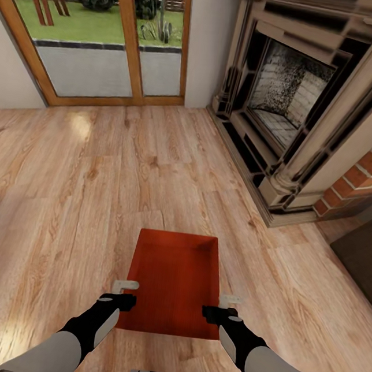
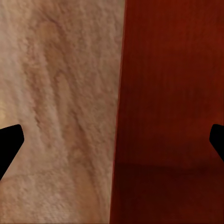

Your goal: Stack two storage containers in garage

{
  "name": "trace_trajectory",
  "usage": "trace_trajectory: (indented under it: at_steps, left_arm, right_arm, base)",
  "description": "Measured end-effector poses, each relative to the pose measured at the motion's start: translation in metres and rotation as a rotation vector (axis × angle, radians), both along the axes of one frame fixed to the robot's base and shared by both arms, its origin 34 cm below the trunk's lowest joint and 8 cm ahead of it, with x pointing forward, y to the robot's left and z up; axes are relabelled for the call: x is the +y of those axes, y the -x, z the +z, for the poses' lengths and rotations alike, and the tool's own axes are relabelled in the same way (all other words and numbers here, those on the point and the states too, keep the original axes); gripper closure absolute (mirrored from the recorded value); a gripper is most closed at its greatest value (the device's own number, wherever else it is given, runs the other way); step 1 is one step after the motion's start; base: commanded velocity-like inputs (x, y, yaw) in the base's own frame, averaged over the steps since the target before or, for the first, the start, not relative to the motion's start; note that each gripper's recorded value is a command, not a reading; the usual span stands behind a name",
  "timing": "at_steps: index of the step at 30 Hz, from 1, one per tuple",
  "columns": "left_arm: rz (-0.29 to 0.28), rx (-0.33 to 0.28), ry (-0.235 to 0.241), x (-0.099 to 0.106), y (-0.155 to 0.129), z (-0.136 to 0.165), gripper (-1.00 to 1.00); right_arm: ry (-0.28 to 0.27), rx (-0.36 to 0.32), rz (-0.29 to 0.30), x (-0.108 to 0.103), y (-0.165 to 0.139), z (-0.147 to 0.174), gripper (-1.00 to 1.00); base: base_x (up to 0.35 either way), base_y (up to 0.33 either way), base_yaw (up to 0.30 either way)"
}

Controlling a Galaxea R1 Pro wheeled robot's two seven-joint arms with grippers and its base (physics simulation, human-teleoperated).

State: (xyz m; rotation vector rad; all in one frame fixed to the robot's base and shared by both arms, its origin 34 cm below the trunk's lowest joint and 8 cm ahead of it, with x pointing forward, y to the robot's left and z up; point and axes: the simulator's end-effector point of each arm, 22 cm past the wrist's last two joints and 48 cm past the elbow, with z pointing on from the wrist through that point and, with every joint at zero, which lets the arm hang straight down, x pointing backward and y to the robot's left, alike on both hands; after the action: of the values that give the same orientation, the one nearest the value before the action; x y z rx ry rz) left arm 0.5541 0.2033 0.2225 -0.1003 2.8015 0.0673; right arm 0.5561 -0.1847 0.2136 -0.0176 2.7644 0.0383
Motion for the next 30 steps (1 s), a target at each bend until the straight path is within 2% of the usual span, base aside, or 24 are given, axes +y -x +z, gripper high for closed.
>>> trace_trajectory:
  at_steps: [10,30]
  left_arm:
    - [0.000,0.000,0.000,0.000,0.005,-0.022,-1.00]
    - [0.000,0.000,0.000,0.000,0.005,-0.022,-1.00]
  right_arm:
    - [-0.001,0.000,0.000,0.001,0.005,-0.022,-1.00]
    - [-0.002,0.000,0.001,0.000,0.005,-0.022,-1.00]
  base:
    - [0.000,0.000,0.000]
    - [0.000,0.000,0.000]
